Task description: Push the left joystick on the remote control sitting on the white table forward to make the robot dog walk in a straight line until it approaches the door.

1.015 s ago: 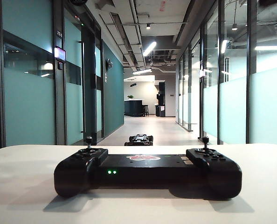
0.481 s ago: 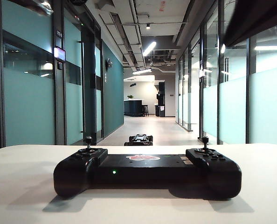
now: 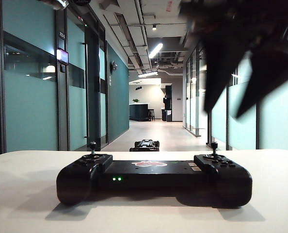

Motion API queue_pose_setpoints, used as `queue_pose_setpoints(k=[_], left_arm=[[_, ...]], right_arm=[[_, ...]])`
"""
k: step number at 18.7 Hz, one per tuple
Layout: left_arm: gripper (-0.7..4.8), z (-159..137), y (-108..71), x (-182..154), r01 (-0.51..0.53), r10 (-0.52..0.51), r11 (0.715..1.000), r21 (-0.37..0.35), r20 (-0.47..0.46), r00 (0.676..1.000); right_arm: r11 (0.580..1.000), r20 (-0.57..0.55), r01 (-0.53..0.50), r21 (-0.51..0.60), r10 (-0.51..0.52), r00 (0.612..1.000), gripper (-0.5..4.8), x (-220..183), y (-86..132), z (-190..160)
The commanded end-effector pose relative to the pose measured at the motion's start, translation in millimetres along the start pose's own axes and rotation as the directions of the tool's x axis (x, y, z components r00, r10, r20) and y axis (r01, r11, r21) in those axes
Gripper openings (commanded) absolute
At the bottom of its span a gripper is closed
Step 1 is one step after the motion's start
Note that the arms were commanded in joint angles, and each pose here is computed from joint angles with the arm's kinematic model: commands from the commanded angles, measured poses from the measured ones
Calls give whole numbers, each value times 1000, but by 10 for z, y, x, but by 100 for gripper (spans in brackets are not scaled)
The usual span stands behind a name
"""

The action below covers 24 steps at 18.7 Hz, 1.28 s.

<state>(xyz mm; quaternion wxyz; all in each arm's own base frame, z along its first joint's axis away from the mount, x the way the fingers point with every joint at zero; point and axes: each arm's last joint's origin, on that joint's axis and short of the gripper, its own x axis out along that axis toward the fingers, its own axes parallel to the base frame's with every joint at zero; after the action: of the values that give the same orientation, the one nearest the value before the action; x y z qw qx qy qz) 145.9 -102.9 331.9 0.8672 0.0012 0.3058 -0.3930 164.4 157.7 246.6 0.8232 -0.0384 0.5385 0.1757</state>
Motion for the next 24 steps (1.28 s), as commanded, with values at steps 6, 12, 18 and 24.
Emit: queue_pose_setpoints(k=[6, 12, 18, 24], left_arm=[[-5, 29, -10, -16, 11, -11, 1000, 11, 22, 1000], [-5, 31, -18, -16, 36, -37, 999, 12, 22, 999], [-5, 31, -18, -16, 36, -37, 999, 12, 22, 999], [-5, 30, -23, -16, 55, -55, 998, 13, 20, 998]], right_arm=[[995, -59, 91, 31, -89, 994, 370, 224, -73, 96], [996, -143, 81, 29, -76, 987, 370, 491, -116, 147], [997, -185, 75, 26, -69, 980, 369, 703, -91, 162], [996, -195, 78, 33, -70, 978, 369, 867, -94, 187]])
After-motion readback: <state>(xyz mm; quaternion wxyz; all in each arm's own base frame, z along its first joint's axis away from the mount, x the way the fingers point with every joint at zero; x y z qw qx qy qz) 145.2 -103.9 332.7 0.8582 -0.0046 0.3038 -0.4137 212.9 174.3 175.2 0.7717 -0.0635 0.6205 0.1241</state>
